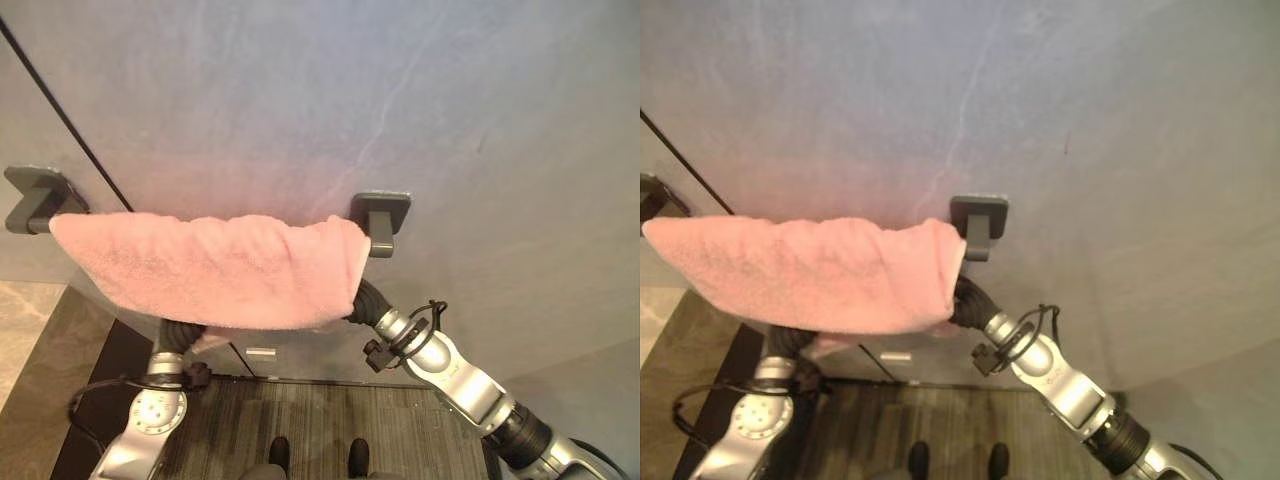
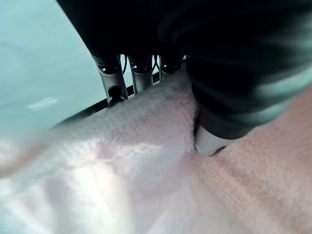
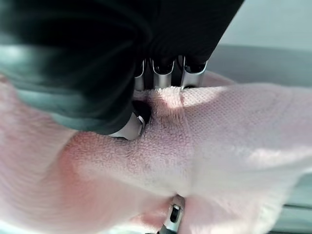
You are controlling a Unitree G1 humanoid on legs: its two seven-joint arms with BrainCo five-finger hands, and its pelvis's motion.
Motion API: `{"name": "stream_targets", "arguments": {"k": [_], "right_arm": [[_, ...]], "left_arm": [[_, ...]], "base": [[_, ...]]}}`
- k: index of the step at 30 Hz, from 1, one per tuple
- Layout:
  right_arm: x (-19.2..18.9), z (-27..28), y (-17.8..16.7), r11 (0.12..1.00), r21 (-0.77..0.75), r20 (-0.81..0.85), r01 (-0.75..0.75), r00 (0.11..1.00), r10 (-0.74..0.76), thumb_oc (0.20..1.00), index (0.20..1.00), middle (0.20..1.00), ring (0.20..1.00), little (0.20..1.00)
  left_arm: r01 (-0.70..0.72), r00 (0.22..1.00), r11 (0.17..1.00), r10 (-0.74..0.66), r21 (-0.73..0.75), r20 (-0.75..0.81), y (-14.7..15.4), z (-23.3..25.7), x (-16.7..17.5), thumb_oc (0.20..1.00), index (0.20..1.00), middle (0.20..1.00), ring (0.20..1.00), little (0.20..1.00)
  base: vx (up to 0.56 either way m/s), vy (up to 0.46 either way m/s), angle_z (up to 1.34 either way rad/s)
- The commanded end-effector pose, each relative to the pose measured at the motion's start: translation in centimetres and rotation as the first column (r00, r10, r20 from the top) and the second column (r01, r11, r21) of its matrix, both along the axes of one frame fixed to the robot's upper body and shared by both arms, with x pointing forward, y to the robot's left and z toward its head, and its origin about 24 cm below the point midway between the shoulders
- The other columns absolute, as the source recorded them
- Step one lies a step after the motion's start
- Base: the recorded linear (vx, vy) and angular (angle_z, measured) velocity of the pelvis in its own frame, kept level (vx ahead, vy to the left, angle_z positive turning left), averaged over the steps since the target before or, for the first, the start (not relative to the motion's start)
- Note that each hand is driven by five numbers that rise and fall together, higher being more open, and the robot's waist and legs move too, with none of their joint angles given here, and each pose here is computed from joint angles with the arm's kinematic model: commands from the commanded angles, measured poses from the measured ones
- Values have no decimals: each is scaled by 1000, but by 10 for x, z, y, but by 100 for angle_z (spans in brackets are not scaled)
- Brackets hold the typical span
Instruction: Put brush and paste in cup on sink, flatten towel.
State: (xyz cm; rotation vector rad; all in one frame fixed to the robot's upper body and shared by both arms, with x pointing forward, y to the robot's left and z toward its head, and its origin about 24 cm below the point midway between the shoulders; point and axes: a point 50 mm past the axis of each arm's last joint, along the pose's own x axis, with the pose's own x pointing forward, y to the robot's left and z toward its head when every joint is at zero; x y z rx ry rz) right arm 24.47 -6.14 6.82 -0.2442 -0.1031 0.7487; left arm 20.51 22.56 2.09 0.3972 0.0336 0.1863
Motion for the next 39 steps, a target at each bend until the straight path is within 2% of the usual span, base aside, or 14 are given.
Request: {"name": "stream_targets", "arguments": {"k": [1, 2, 12, 14, 16, 20, 23, 26, 27, 28, 29, 30, 35, 39], "right_arm": [[3, -3, 8, 997, 71, -40, 11, 999, -8, 1000, 1000, 1000, 1000, 1000], [4, -9, 12, 999, 37, -42, -2, 999, 4, 1000, 1000, 1000, 1000, 1000], [3, -50, 3, 997, -9, -205, 73, 976, -73, 1000, 1000, 1000, 1000, 1000], [3, -73, -8, 989, -72, -274, 128, 951, -143, 1000, 1000, 1000, 1000, 1000], [-1, -100, -27, 964, -185, -324, 189, 915, -241, 1000, 1000, 1000, 1000, 1000], [-14, -131, -62, 894, -353, -330, 274, 858, -393, 1000, 1000, 1000, 1000, 1000], [-33, -154, -96, 811, -401, -391, 426, 721, -572, 1000, 1000, 1000, 1000, 1000], [-46, -155, -134, 662, -382, -383, 644, 542, -748, 1000, 1000, 1000, 1000, 1000], [-48, -137, -160, 512, -284, -330, 811, 419, -846, 1000, 1000, 1000, 1000, 1000], [-48, -137, -160, 512, -285, -331, 811, 418, -846, 1000, 1000, 1000, 1000, 1000], [-47, -118, -166, 473, -183, -290, 862, 412, -864, 1000, 1000, 1000, 1000, 1000], [-47, -118, -166, 473, -184, -291, 862, 412, -864, 1000, 1000, 1000, 1000, 1000], [-38, -42, -178, 464, 65, 8, 883, 465, -886, 1000, 1000, 1000, 1000, 1000], [-41, 30, -165, 576, 205, 375, 791, 480, -793, 1000, 1000, 1000, 1000, 1000]], "left_arm": [[-61, 997, 997, 63, 36, -54, 22, -9, 3, 200, 200, 200, 200, 200], [-48, 992, 998, 51, 35, -112, 20, -21, 4, 1000, 1000, 1000, 1000, 1000], [-105, 966, 992, 118, 68, -232, 21, -52, 1, 1000, 1000, 1000, 1000, 1000], [-131, 930, 987, 153, 89, -335, 23, -75, -8, 1000, 1000, 1000, 1000, 1000], [-179, 821, 972, 234, 155, -520, 30, -113, -30, 1000, 1000, 1000, 1000, 1000], [-220, 735, 954, 301, 205, -608, 37, -132, -52, 1000, 1000, 1000, 1000, 1000], [-293, 700, 930, 367, 223, -613, 44, -135, -62, 1000, 1000, 1000, 1000, 1000], [-385, 743, 900, 433, 203, -511, 57, -118, -53, 1000, 1000, 1000, 1000, 1000], [-442, 794, 872, 490, 212, -361, 73, -91, -43, 1000, 1000, 1000, 1000, 1000], [-441, 794, 872, 490, 212, -361, 73, -91, -43, 1000, 1000, 1000, 1000, 1000], [-471, 825, 859, 509, 201, -244, 81, -69, -35, 1000, 1000, 1000, 1000, 1000], [-470, 825, 859, 509, 202, -245, 81, -69, -36, 1000, 1000, 1000, 1000, 1000], [-535, 844, 815, 530, 222, 86, 94, -6, -20, 1000, 1000, 1000, 1000, 1000], [-559, 816, 775, 451, 294, 361, 98, 49, -19, 1000, 1000, 1000, 1000, 1000]], "base": [[45, -12, 2], [42, -7, 1], [17, -3, -2], [-7, 1, -3], [-25, 10, -21], [5, 4, -18], [20, 5, -10], [0, 0, 0], [0, 0, 0], [0, 0, 0], [0, 5, -7], [11, 5, -9], [4, 0, -2], [-9, -1, 0]]}}
